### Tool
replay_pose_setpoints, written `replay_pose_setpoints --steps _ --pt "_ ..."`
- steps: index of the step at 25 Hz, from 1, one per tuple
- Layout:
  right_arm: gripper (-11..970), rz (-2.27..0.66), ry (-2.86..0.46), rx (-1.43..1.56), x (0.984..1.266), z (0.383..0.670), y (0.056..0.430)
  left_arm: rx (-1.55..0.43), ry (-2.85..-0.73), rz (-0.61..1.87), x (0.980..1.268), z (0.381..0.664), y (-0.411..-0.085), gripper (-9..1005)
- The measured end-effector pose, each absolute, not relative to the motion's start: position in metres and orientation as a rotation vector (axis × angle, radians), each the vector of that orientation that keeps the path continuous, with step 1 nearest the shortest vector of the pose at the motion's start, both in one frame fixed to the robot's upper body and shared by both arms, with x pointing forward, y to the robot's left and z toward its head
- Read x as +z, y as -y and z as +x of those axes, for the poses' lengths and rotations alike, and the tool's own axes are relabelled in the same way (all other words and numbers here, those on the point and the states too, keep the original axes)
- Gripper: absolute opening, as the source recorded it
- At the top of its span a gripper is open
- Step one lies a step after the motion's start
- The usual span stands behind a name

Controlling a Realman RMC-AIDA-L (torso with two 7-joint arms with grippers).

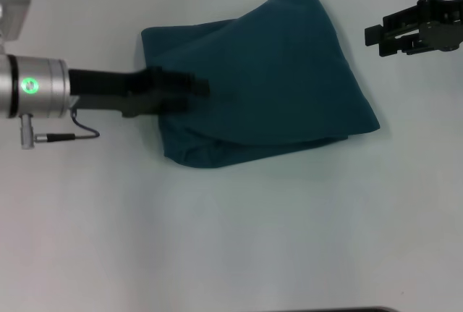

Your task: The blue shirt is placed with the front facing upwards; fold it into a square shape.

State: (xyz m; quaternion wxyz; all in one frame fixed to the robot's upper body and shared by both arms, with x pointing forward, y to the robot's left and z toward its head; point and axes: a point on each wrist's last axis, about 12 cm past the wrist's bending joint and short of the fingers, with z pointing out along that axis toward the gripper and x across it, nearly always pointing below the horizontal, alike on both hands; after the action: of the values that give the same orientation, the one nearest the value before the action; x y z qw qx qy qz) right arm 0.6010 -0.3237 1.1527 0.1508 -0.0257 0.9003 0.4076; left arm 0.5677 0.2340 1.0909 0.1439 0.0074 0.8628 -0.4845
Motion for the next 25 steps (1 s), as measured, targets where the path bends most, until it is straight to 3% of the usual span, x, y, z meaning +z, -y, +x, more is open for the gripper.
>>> replay_pose_setpoints --steps 7,13,19,25 --pt "493 -0.113 -2.578 1.179 1.153 0.602 0.317 -1.488 -2.368 0.023 1.108 0.578 -0.225 610" --pt "494 -0.114 -2.576 1.182 1.152 0.601 0.317 -1.389 -2.391 0.081 1.105 0.587 -0.210 612" --pt "494 -0.118 -2.578 1.178 1.152 0.601 0.318 -1.262 -2.418 0.193 1.113 0.593 -0.233 626" --pt "493 -0.122 -2.578 1.176 1.153 0.602 0.318 -1.119 -2.500 0.195 1.114 0.598 -0.257 717"
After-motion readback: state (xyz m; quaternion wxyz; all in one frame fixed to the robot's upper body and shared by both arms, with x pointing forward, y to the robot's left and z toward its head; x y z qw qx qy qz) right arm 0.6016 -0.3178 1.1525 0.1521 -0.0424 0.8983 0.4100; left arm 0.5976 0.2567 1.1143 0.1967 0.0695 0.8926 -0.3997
